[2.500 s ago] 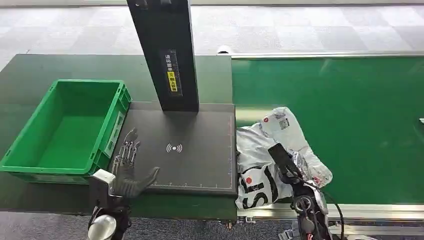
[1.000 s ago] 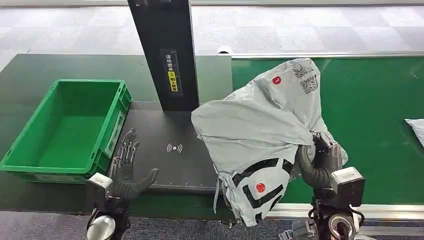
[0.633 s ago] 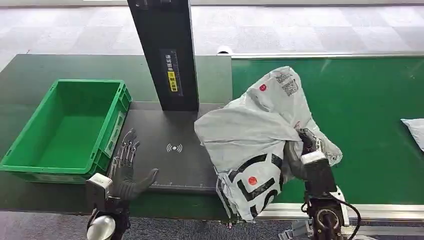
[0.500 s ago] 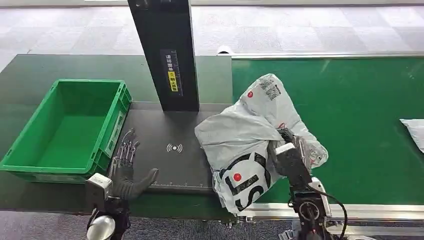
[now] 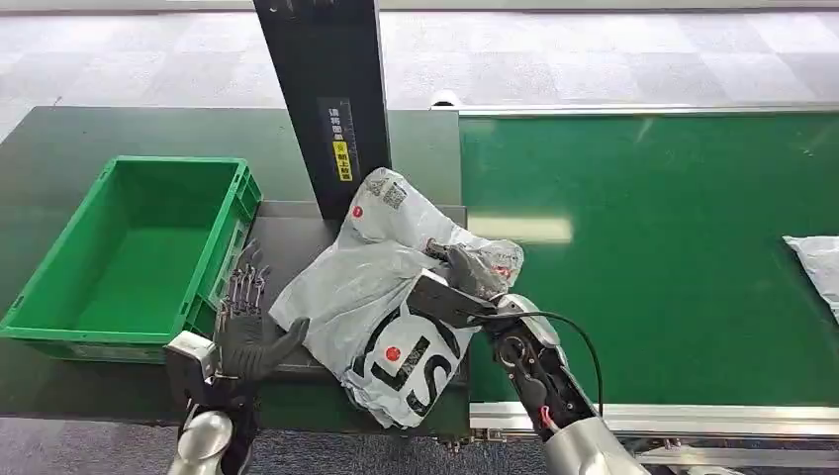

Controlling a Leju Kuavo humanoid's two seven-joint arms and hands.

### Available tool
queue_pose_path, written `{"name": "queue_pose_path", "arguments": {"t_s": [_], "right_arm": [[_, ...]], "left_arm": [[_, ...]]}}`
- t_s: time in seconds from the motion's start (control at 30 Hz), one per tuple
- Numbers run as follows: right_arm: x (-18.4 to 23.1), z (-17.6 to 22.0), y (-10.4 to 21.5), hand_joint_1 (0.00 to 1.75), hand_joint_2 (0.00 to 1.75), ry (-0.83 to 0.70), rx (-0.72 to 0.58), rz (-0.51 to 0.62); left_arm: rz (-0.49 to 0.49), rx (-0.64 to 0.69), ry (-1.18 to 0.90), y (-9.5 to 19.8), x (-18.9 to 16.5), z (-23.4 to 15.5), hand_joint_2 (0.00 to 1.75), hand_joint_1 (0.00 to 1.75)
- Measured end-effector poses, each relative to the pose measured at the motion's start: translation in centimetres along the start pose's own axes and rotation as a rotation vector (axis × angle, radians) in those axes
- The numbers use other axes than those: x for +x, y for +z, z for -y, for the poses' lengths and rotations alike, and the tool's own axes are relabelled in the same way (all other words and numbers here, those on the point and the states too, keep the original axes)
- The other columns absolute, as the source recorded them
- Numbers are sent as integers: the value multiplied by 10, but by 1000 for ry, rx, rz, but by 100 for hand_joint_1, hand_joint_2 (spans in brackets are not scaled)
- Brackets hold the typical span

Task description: Moved the parcel from conveyor to table for the left to box.

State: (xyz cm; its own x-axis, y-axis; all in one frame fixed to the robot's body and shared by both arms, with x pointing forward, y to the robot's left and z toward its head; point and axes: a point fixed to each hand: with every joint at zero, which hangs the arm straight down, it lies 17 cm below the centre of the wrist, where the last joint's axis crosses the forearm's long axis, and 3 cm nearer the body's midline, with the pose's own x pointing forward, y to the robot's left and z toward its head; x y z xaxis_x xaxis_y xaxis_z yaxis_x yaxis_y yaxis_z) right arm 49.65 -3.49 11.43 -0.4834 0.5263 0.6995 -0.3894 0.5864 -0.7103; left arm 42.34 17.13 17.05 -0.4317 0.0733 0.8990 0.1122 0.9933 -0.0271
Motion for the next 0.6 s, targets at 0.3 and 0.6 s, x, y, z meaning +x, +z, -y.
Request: {"name": "queue_pose_path", "arguments": {"t_s": [0.3, 0.6], "right_arm": [[14, -41, -11, 175, 175, -47, 260, 41], [29, -44, -21, 45, 175, -162, 296, 54]], "left_arm": [[5, -15, 18, -8, -7, 5, 175, 0], [-5, -38, 34, -15, -13, 14, 175, 0]]}}
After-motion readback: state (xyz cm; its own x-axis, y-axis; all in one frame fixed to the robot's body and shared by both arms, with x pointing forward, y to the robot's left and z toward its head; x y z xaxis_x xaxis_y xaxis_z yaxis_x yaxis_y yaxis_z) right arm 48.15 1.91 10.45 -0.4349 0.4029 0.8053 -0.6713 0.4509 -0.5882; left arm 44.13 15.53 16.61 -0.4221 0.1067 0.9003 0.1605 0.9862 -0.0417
